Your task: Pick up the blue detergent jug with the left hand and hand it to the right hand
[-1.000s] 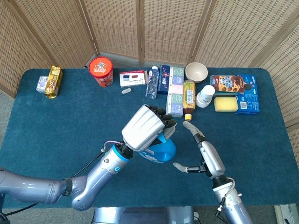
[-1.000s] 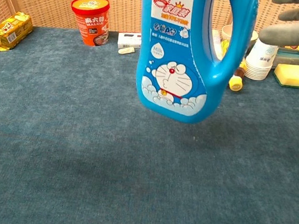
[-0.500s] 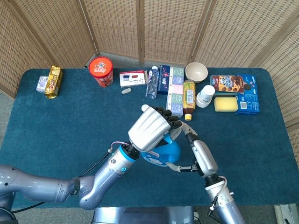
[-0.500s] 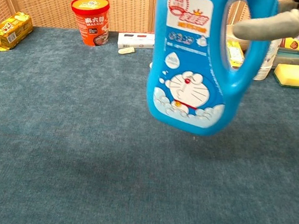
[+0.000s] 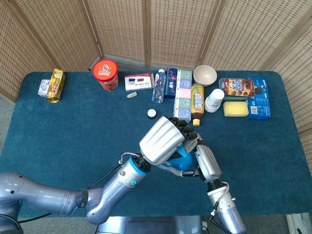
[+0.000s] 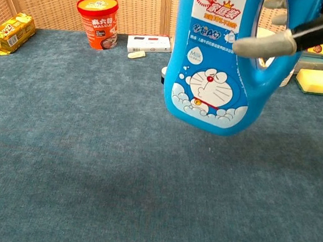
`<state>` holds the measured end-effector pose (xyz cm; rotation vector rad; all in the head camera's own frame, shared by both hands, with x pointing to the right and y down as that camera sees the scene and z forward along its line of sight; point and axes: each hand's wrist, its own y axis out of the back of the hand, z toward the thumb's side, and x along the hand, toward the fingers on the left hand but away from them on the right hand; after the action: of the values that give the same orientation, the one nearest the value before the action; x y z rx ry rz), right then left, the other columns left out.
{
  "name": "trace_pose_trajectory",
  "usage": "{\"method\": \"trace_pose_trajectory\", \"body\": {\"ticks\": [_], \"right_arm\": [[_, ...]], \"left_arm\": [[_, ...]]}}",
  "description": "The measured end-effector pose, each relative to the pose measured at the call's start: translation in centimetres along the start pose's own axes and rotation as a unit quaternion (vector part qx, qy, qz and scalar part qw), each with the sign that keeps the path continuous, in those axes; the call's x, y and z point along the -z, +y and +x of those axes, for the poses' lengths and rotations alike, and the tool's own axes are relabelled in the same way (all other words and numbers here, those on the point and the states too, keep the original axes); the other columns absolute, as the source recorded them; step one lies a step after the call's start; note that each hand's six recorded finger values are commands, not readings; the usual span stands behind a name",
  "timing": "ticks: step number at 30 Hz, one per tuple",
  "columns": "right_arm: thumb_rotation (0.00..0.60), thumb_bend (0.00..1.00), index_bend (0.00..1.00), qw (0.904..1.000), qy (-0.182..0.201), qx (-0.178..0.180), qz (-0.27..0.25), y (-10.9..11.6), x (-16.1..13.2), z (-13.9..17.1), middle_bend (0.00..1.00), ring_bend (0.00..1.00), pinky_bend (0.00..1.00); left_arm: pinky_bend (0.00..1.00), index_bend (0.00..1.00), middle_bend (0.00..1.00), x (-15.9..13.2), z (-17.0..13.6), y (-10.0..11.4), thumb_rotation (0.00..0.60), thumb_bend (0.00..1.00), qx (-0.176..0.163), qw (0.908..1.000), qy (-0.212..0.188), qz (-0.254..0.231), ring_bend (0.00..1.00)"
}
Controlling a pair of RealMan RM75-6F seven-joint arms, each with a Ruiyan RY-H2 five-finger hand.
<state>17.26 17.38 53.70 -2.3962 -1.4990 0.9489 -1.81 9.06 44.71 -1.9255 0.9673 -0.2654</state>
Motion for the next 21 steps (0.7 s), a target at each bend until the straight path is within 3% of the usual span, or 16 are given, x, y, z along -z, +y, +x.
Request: {"method": "trace_pose_trajectory", "body": {"ticks": [21], "right_arm": [[0.600, 0.07, 0.00, 0.9998, -0.016, 0.009, 0.000, 2.1, 1.6, 0.1, 0.09, 0.00, 0.00]], "left_arm": [[0.78, 0.76, 0.75, 1.3, -0.8, 0.3, 0.600, 0.46, 0.003, 0.9996, 0.004, 0.029, 0.69]]}}
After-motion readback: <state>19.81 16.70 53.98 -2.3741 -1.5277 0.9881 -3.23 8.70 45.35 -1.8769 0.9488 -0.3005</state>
